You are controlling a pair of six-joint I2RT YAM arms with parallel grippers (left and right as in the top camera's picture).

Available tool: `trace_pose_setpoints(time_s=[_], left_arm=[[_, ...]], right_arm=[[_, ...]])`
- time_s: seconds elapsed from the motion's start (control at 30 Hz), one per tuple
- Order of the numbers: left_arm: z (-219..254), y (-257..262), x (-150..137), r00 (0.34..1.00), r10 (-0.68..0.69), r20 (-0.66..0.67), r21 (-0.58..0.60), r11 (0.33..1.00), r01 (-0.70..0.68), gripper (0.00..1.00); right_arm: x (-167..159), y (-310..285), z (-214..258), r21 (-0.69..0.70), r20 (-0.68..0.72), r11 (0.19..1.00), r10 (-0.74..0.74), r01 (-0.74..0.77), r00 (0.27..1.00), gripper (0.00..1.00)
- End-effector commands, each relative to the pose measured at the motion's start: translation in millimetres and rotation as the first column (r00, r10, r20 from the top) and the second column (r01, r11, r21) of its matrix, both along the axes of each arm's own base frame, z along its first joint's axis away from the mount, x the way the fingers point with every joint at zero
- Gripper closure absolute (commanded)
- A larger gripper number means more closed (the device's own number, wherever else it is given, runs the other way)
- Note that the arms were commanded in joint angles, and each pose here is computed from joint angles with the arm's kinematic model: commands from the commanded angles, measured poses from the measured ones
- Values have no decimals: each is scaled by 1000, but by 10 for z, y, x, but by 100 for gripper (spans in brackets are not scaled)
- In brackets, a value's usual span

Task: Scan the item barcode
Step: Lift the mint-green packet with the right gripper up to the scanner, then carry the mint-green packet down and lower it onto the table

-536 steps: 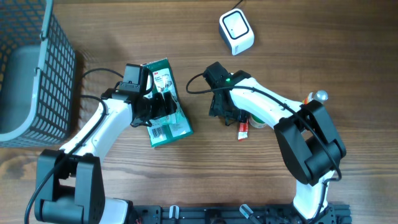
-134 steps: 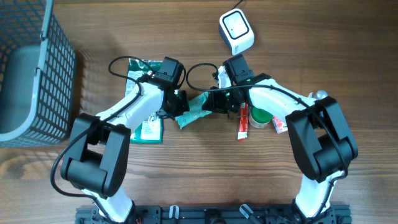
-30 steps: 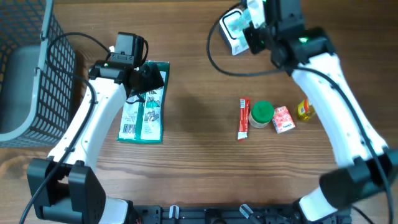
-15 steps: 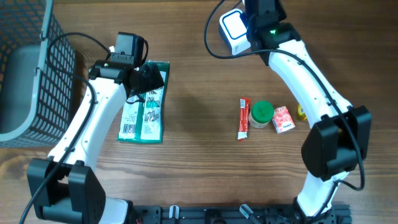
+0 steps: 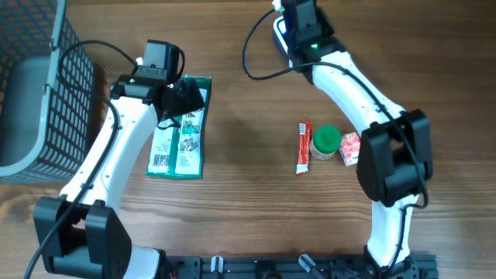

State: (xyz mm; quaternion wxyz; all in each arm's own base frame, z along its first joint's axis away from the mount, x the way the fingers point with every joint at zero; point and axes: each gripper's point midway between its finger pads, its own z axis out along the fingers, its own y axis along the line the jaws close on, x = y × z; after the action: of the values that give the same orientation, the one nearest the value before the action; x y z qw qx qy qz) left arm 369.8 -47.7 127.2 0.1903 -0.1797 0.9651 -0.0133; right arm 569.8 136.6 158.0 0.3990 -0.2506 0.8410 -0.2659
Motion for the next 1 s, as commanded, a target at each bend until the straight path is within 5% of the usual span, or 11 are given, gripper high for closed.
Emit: trace_pose_setpoints(time_s=[0.0, 0.43, 0.53, 0.77, 0.97], left_arm=[[-9, 28, 4, 1000, 1, -2, 15, 1000, -1, 0], [-9, 29, 5, 1000, 2, -2, 15, 1000, -1, 0], [-9, 29, 5, 1000, 2, -2, 15, 1000, -1, 0], [-9, 29, 5, 1000, 2, -2, 15, 1000, -1, 0], [-9, 29, 5, 1000, 2, -2, 15, 1000, -1, 0]], right_arm=[[-6, 189, -119, -17, -16, 999, 37, -37, 999, 96], [-412, 740, -521, 76, -226, 969, 248, -237, 942, 89], [-415, 796, -524, 102, -224, 962, 272, -255, 936, 96], [-419, 411, 108, 87, -74, 996, 26, -19, 997, 96], [-1139, 828, 500, 375, -232, 897, 335, -233, 913, 96]])
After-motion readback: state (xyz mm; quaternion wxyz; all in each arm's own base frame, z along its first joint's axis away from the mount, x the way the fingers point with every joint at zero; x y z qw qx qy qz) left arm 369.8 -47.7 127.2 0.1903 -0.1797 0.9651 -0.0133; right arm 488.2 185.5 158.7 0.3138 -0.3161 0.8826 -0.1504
